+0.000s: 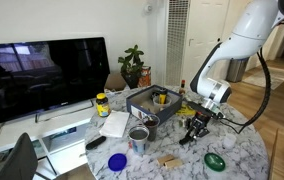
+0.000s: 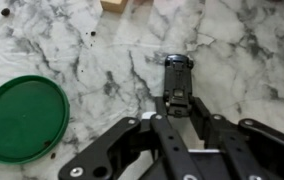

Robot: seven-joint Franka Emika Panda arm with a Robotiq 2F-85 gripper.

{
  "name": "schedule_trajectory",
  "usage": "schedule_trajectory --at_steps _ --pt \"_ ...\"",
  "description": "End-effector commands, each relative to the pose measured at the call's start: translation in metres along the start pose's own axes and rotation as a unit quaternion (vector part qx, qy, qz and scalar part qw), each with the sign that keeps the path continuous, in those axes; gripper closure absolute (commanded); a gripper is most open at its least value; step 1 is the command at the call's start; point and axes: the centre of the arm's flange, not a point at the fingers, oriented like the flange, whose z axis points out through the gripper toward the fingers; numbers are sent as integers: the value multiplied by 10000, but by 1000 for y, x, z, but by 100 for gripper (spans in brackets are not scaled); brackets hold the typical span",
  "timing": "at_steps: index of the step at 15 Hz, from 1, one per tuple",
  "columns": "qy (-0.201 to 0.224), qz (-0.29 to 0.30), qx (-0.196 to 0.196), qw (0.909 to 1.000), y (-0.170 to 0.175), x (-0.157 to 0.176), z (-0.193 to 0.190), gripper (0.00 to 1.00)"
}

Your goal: Pick up the toy car and place it the right way up on the table

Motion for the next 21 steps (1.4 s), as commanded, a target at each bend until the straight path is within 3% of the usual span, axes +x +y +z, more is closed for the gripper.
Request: schedule_trajectory --at_steps 1,3,6,10,15,21 --pt "-274 228 80 9993 -1 5 -1 92" --pt "-211 262 76 9994 -1 -3 -11 93" --pt "244 151 42 9996 -1 -28 -30 93" --pt "1284 113 -88 9916 0 -64 -41 93" --pt "2472 -9 -346 9683 9 -103 -30 93" --pt "3698 -219 -381 9281 12 -122 -25 93"
